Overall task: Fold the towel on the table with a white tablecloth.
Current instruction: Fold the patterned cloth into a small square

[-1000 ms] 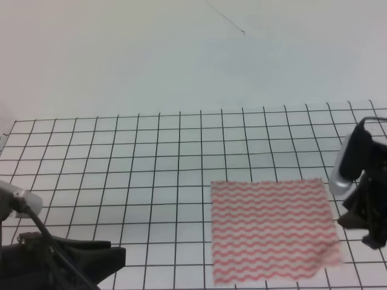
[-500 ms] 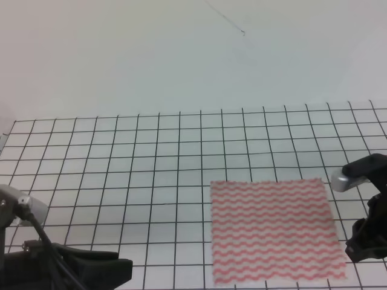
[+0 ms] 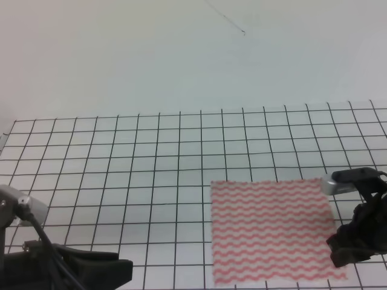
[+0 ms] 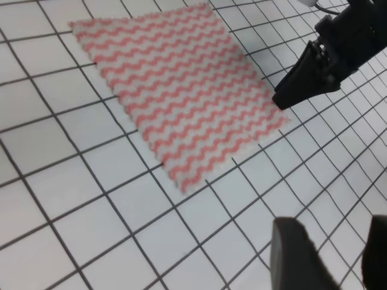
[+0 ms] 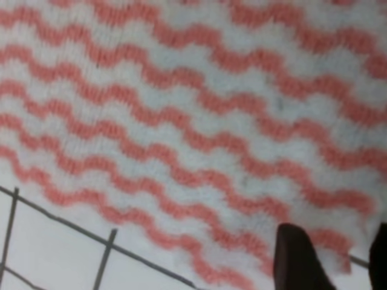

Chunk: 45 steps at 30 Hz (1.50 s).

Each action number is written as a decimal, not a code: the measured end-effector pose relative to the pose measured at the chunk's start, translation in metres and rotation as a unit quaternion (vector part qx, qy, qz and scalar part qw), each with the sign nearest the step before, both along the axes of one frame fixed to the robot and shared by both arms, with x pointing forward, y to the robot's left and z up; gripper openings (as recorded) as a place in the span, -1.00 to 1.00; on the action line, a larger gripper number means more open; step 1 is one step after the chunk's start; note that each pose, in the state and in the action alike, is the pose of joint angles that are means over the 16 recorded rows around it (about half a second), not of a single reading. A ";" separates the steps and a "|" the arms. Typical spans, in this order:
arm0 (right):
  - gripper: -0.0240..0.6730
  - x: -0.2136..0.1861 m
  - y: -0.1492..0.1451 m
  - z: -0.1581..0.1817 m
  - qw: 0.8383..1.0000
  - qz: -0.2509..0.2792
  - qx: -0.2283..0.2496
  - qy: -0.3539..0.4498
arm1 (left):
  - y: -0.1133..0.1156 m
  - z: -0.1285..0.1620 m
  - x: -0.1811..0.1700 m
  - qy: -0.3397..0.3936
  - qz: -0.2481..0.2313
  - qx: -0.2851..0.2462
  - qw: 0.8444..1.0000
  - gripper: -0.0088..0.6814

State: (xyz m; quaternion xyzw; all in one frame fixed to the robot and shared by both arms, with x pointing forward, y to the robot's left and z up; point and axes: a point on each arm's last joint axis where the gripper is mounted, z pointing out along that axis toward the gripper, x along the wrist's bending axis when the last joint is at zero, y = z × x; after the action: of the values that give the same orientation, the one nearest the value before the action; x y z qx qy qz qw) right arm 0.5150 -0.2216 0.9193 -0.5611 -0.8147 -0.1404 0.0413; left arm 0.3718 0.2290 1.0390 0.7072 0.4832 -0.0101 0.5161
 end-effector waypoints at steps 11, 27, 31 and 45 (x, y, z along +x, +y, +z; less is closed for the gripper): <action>-0.18 0.004 0.006 -0.004 0.999 -0.010 0.033 -0.007 | 0.000 0.000 0.000 -0.001 0.001 -0.001 1.000 -0.27; -0.82 0.003 0.009 -0.002 0.999 0.017 0.049 -0.004 | 0.000 0.001 0.001 -0.007 0.000 0.000 1.000 -0.27; -0.92 0.006 0.010 0.001 0.998 0.019 0.052 -0.012 | 0.000 0.001 0.001 -0.011 -0.001 0.000 1.000 -0.27; -0.94 0.039 0.010 0.021 0.993 -0.040 0.058 -0.096 | -0.001 0.002 0.001 -0.018 -0.004 -0.005 1.000 -0.27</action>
State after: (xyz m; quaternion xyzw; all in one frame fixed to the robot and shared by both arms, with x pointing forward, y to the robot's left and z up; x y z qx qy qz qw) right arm 0.5541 -0.2115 0.9404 -0.5739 -0.7824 -0.2416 -0.0101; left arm 0.3727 0.2281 1.0414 0.7067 0.4705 -0.0017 0.5284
